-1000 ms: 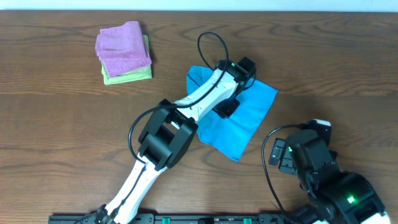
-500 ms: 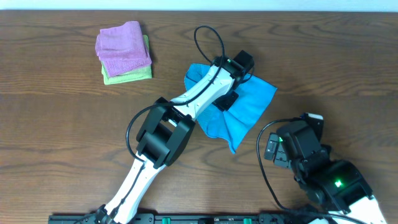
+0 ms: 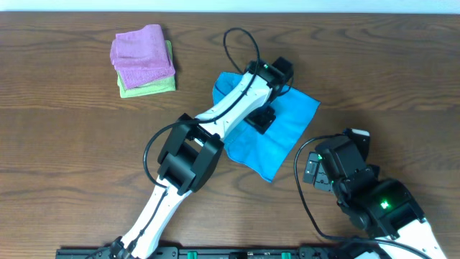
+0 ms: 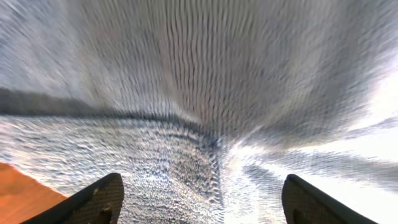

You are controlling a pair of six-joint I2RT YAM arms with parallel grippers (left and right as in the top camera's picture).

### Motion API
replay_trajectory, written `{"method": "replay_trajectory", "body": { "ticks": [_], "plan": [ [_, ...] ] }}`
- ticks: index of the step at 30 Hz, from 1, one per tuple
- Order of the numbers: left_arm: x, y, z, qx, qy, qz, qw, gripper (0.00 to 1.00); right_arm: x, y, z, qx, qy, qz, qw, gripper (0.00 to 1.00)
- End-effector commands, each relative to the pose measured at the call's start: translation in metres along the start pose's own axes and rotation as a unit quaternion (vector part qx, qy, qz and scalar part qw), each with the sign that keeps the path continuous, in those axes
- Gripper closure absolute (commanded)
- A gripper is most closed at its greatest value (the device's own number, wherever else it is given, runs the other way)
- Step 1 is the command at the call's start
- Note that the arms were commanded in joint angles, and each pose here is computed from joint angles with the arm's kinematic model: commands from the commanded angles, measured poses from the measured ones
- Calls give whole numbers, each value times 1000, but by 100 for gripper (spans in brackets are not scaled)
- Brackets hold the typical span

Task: Fold the cloth

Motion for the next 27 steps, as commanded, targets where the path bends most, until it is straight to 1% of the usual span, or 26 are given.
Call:
{"method": "replay_trajectory", "body": {
  "ticks": [1,6,7,8,10,12,13,15,17,18,20,22,24,27],
  "plan": [
    [-6,0,0,11,2,-7,1000,17,-1,-2,-3,11,6,-6,1000,1],
    [-3,-1,2,13,4,1,1000,20,-1,-2,-3,11,6,-6,1000,1],
    [-3,-1,2,12,4,1,1000,22,-1,-2,-3,11,6,-6,1000,1],
    [-3,-1,2,10,4,1,1000,30,-1,-2,-3,11,6,-6,1000,1],
    [-2,-1,3,6,4,2,1000,39,-1,-2,-3,11,6,-6,1000,1],
    [-2,-2,7,0,7,2,1000,52,-1,-2,-3,11,6,-6,1000,1],
    [-2,-2,9,0,9,2,1000,52,-1,-2,-3,11,6,-6,1000,1],
    [-1,-3,14,1,15,3,1000,41,-1,-2,-2,10,6,-4,1000,1],
    [0,-3,20,4,22,3,1000,45,0,-2,-2,9,6,-3,1000,1],
    [1,-4,23,4,26,3,1000,45,0,-2,-2,8,6,-3,1000,1],
    [1,-4,27,8,31,2,999,44,0,-2,-2,9,6,-3,1000,1],
    [2,-4,31,10,35,3,999,46,-1,-2,-2,9,6,-3,1000,1],
    [2,-4,30,23,36,1,999,43,-1,-2,-2,9,6,-3,1000,1],
    [1,-4,25,47,37,-3,998,43,-1,-2,-2,9,6,-3,1000,1]
  ]
}}
Point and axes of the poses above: each gripper's point midway between its finger pads, its own y axis back along the fingers, its own z axis along the line the jaws close on, x = y × z, the point moved 7 cm from there along y, back along the fingers, and after that the axes turned 10 degrees about -y, right-handed, at the moved point
